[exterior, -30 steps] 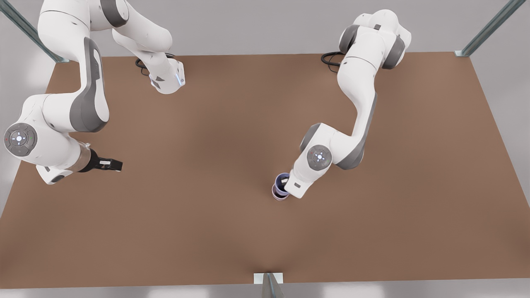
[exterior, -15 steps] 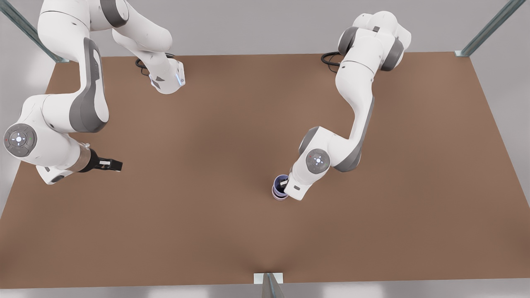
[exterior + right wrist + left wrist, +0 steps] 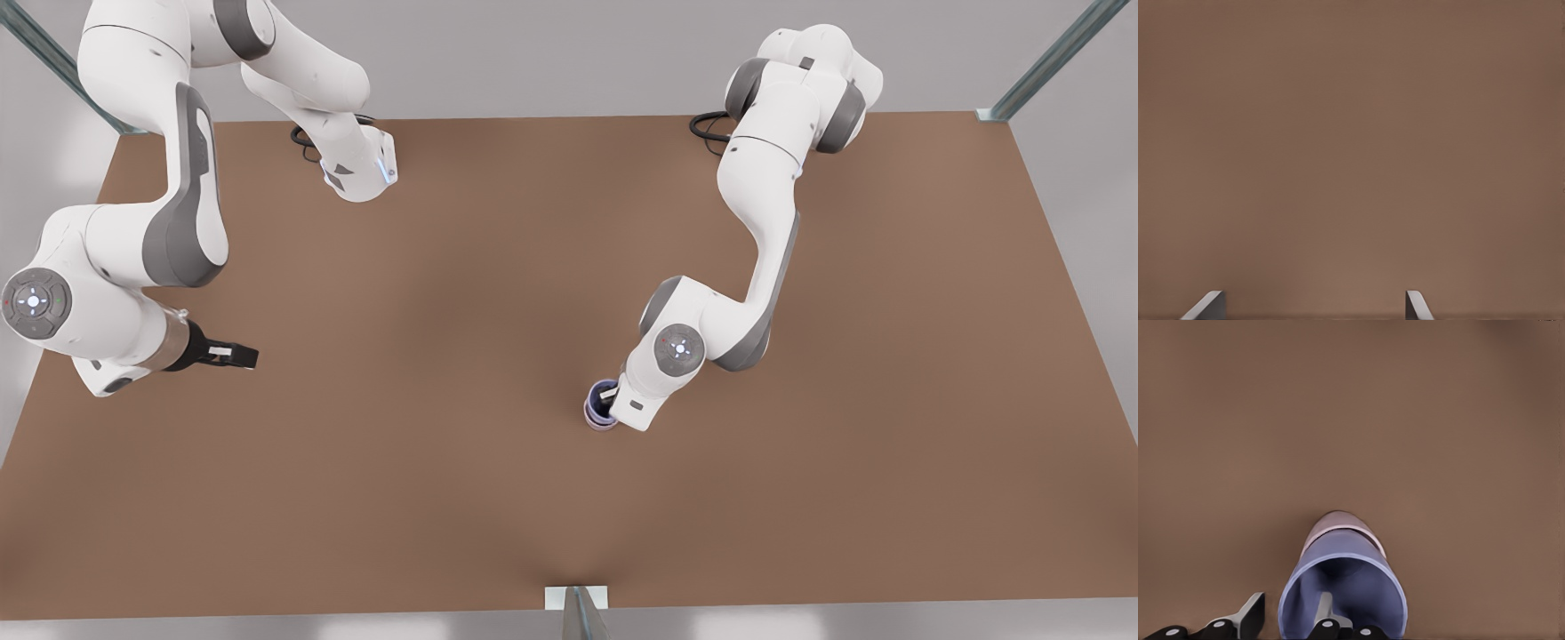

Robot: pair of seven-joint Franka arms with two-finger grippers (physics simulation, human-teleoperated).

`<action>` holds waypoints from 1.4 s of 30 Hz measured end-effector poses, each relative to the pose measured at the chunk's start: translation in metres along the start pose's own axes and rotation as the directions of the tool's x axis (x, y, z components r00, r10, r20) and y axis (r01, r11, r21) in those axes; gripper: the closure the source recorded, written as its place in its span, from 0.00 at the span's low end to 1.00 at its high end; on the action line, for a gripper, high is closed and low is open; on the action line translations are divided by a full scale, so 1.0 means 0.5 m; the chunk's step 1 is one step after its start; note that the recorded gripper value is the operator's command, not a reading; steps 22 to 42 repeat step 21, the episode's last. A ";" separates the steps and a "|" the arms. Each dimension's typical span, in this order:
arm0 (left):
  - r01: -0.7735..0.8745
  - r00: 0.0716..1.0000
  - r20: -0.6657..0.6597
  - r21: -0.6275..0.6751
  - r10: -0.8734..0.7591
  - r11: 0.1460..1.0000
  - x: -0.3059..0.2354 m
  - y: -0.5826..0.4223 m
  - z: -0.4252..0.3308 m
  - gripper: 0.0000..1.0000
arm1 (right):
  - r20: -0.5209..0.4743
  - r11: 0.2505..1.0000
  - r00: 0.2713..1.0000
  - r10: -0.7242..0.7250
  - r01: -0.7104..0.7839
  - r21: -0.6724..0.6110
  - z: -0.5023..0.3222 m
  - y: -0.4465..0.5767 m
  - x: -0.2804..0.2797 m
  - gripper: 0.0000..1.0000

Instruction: Stack the cups, with the pink cup at the bottom and the purple cup at the top

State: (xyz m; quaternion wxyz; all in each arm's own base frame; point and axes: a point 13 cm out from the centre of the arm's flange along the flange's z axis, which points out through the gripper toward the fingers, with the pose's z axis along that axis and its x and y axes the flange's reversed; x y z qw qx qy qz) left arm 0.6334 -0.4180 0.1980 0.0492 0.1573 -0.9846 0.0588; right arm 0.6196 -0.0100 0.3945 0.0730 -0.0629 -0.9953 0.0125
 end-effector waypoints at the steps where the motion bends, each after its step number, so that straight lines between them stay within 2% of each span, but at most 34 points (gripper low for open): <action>1: -0.001 1.000 0.000 0.007 0.001 1.000 0.000 -0.003 -0.001 0.01 | 0.000 1.000 1.000 0.000 0.000 0.000 0.000 0.000 0.000 0.00; 7: -0.005 1.000 0.018 0.018 0.004 1.000 -0.009 -0.003 -0.031 0.01 | -0.001 1.000 1.000 0.001 -0.001 -0.001 0.001 0.000 0.000 0.00; 10: 0.004 0.999 0.036 0.026 -0.005 1.000 -0.021 0.022 -0.134 0.01 | -0.001 1.000 1.000 0.001 -0.001 -0.001 0.001 0.000 0.000 0.00; 15: 0.098 0.995 0.041 -0.050 -0.096 0.994 -0.162 0.351 -0.393 0.01 | -0.001 1.000 1.000 0.002 -0.002 -0.002 0.001 0.000 0.000 0.00; 17: 0.107 0.994 0.011 -0.104 -0.106 0.989 -0.148 0.477 -0.437 0.01 | -0.002 1.000 1.000 0.002 -0.002 -0.002 0.001 0.000 0.000 0.00; 21: 0.021 0.998 -0.050 -0.164 -0.029 0.986 -0.093 0.591 -0.452 0.00 | -0.002 1.000 1.000 0.003 -0.003 -0.002 0.002 -0.001 0.000 0.00; 42: 0.021 0.998 -0.050 -0.164 -0.029 0.986 -0.093 0.591 -0.452 0.00 | -0.002 1.000 1.000 0.003 -0.003 -0.002 0.002 -0.001 0.000 0.00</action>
